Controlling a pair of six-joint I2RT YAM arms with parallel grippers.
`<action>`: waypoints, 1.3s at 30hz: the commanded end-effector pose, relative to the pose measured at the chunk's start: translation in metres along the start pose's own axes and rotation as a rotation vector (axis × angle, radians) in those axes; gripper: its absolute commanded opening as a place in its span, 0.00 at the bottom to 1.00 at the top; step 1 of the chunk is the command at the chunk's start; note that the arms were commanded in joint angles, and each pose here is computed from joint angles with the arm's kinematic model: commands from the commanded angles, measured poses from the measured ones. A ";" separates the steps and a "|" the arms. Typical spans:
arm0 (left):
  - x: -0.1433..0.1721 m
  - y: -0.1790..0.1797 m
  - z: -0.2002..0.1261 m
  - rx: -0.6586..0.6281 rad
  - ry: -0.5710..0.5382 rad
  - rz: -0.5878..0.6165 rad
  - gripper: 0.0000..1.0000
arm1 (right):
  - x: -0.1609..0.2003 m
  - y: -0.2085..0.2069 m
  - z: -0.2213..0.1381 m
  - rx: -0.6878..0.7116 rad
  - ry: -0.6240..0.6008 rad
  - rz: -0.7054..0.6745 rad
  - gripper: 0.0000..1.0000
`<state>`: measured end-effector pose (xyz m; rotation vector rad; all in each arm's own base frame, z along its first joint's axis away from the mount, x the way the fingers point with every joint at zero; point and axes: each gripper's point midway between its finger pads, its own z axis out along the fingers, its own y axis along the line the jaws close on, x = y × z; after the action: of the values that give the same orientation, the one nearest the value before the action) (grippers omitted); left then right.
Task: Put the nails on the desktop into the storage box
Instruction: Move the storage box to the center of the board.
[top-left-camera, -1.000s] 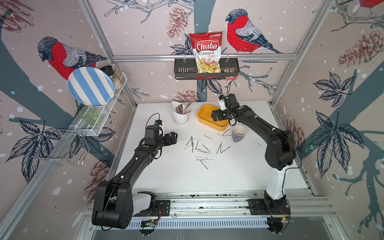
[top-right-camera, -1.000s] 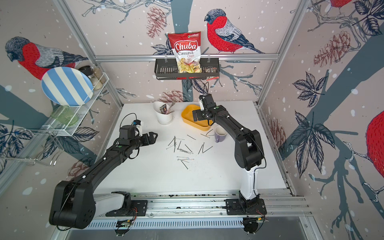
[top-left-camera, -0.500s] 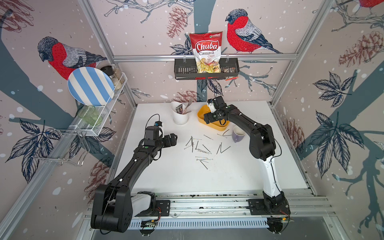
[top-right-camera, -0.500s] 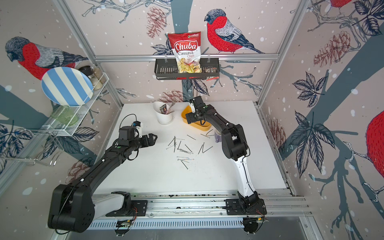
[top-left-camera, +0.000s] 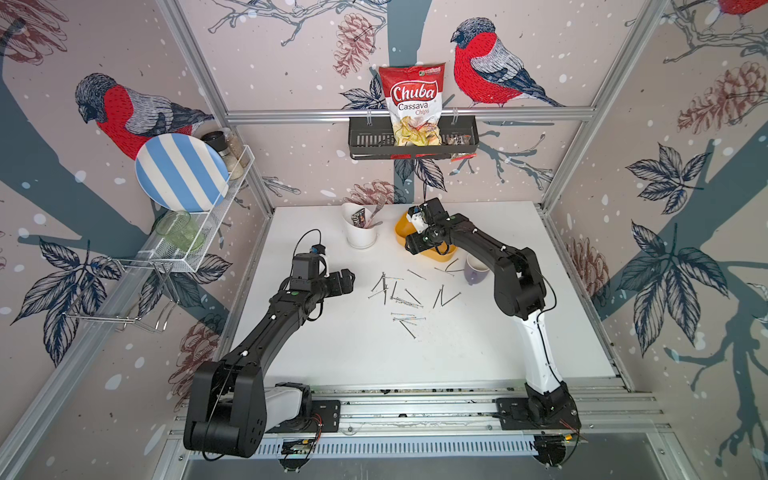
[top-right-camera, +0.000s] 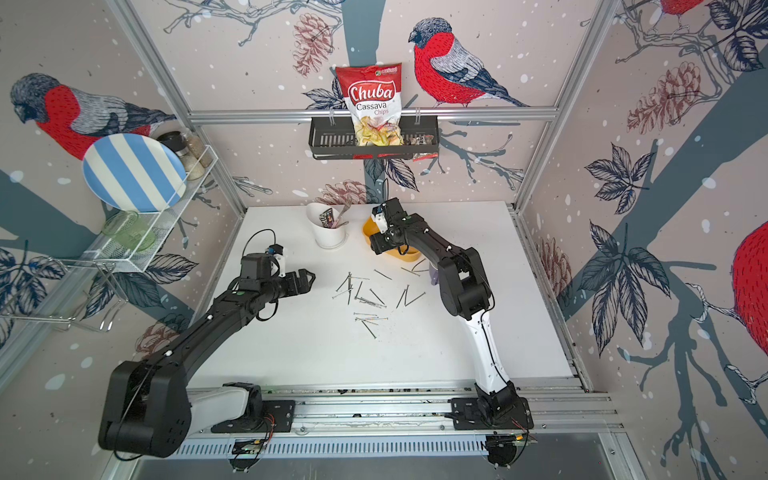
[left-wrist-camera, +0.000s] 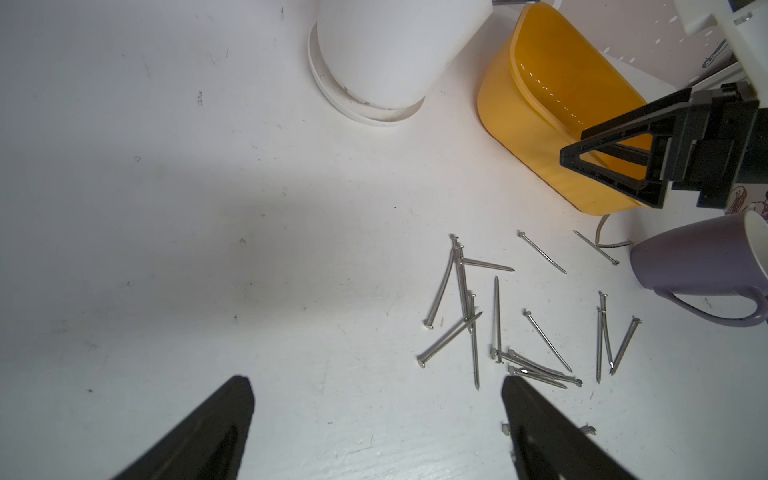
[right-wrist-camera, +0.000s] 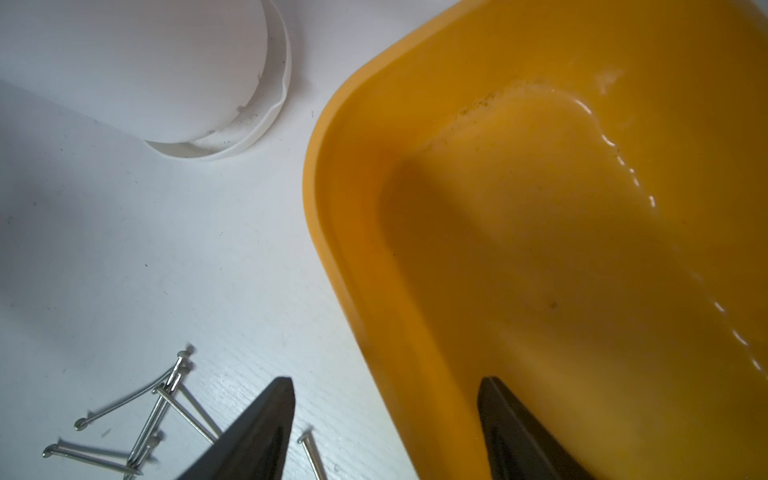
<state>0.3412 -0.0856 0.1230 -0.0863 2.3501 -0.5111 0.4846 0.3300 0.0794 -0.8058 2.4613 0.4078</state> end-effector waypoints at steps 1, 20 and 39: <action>0.003 0.003 0.002 -0.015 0.012 0.005 0.95 | 0.005 -0.001 0.004 0.021 0.016 -0.037 0.71; 0.009 0.006 0.010 -0.013 0.040 -0.005 0.95 | 0.007 -0.015 0.017 0.117 0.024 -0.110 0.28; 0.012 0.005 0.012 -0.006 0.047 -0.016 0.95 | 0.009 0.019 0.000 0.179 -0.082 -0.569 0.00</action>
<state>0.3401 -0.0861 0.1054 -0.0973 2.4028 -0.5120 0.4597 0.3331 0.0600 -1.2285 2.2006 0.0963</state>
